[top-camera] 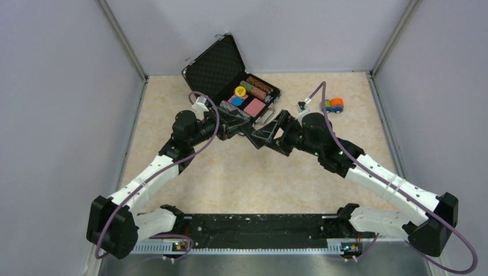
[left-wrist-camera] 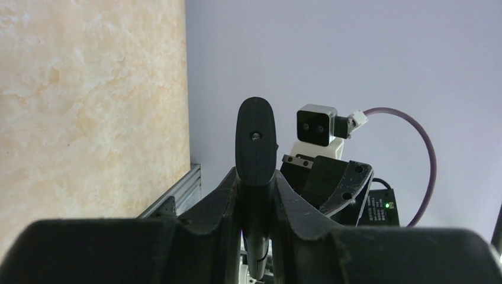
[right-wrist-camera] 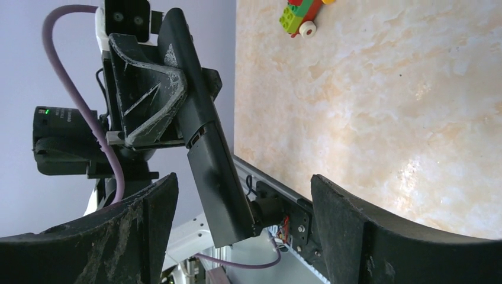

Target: Load the batteries into the remote control

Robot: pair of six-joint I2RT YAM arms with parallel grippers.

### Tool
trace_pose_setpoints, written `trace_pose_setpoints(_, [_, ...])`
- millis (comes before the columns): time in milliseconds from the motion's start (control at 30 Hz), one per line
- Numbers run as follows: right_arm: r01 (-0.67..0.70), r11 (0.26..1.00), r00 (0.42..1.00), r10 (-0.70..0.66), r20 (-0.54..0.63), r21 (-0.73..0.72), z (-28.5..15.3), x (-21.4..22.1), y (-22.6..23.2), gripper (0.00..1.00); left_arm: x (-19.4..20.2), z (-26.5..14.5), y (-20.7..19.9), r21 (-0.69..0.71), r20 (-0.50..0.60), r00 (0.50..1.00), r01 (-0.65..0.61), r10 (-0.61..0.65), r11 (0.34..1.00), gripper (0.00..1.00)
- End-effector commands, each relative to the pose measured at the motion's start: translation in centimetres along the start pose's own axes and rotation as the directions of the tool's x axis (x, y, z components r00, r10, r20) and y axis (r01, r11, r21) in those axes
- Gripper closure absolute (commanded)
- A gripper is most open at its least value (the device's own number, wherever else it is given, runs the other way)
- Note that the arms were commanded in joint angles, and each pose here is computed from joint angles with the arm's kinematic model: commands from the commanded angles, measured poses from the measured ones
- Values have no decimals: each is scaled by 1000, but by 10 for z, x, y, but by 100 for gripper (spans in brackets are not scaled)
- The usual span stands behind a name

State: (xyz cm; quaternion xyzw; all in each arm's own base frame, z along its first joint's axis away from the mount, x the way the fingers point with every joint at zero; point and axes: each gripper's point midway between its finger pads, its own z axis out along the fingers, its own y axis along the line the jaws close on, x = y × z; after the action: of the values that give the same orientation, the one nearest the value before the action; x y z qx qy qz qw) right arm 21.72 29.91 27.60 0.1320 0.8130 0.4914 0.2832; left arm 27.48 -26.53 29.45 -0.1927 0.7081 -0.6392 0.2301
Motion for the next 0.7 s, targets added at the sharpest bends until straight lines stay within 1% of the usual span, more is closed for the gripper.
trace_pose_setpoints(0, [-8,998,1000,10,24,-56,0,-7,12,20,-6,-8,-41,119,49,999,8,-14,993,100])
trace_pose_setpoints(267, [10,999,999,-9,33,-50,4,-8,8,21,-5,-9,-41,125,56,993,101,-108,987,100])
trace_pose_setpoints(533, [18,999,999,-17,33,-29,10,-7,1,29,-2,-9,-46,149,49,984,164,-173,975,100])
trace_pose_setpoints(667, [24,999,999,-23,37,-24,12,-7,-2,31,-4,-11,-51,165,59,975,201,-213,966,100])
